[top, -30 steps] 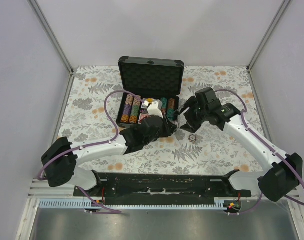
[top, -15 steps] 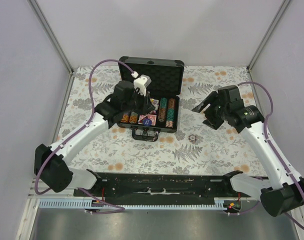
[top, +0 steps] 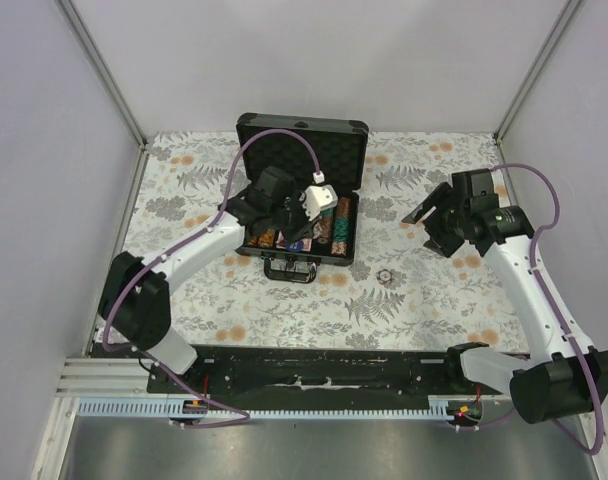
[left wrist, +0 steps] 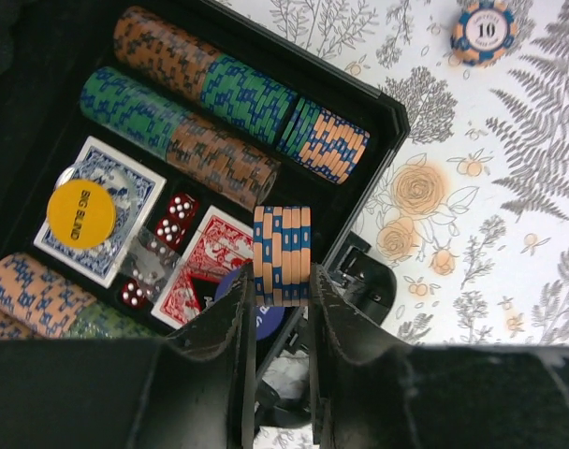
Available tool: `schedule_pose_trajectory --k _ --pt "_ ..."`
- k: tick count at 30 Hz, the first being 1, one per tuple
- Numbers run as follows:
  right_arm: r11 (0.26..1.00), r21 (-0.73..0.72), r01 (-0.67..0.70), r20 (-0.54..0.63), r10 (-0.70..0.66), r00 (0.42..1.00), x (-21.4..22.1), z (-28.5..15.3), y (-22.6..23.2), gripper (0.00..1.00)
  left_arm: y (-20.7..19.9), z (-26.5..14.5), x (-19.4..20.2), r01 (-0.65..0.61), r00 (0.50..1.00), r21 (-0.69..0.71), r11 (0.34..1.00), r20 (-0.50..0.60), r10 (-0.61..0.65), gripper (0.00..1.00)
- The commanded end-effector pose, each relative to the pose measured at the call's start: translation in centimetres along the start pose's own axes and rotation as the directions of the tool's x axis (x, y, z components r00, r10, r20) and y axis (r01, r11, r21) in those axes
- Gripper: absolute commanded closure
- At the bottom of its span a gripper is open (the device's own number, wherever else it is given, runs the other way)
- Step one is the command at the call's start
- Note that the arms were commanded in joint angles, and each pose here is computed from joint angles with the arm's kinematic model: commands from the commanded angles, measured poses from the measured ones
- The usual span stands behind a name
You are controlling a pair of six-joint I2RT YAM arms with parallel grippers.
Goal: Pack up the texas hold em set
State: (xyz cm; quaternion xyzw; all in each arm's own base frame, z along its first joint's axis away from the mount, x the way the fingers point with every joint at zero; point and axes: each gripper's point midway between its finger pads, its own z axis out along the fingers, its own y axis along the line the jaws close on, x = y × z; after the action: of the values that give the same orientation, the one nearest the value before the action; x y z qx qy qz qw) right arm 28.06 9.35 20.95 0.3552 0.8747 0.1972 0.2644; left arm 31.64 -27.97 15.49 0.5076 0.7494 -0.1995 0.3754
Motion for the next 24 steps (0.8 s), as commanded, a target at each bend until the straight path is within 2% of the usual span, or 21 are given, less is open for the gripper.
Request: schedule_pose_trajectory --k 1,9,24 --pt "1.0 -0.002 0.011 -0.003 -0.011 1.0 -0.6 0.5 -0.3 0.2 1.1 1.4 -2.2 -0.209 0.977 0.047 0.977 0.045 0.207 0.98" --pt "1.0 0.026 -0.016 -0.029 0.017 0.999 -0.7 1.8 -1.2 0.2 1.1 4.1 0.0 -0.358 0.933 0.139 0.923 0.005 0.361 0.98" --pt "0.998 0.055 -0.035 -0.069 0.039 0.997 -0.4 3.4 -2.0 0.2 0.3 6.5 2.0 -0.418 0.896 0.268 0.868 -0.038 0.443 0.98"
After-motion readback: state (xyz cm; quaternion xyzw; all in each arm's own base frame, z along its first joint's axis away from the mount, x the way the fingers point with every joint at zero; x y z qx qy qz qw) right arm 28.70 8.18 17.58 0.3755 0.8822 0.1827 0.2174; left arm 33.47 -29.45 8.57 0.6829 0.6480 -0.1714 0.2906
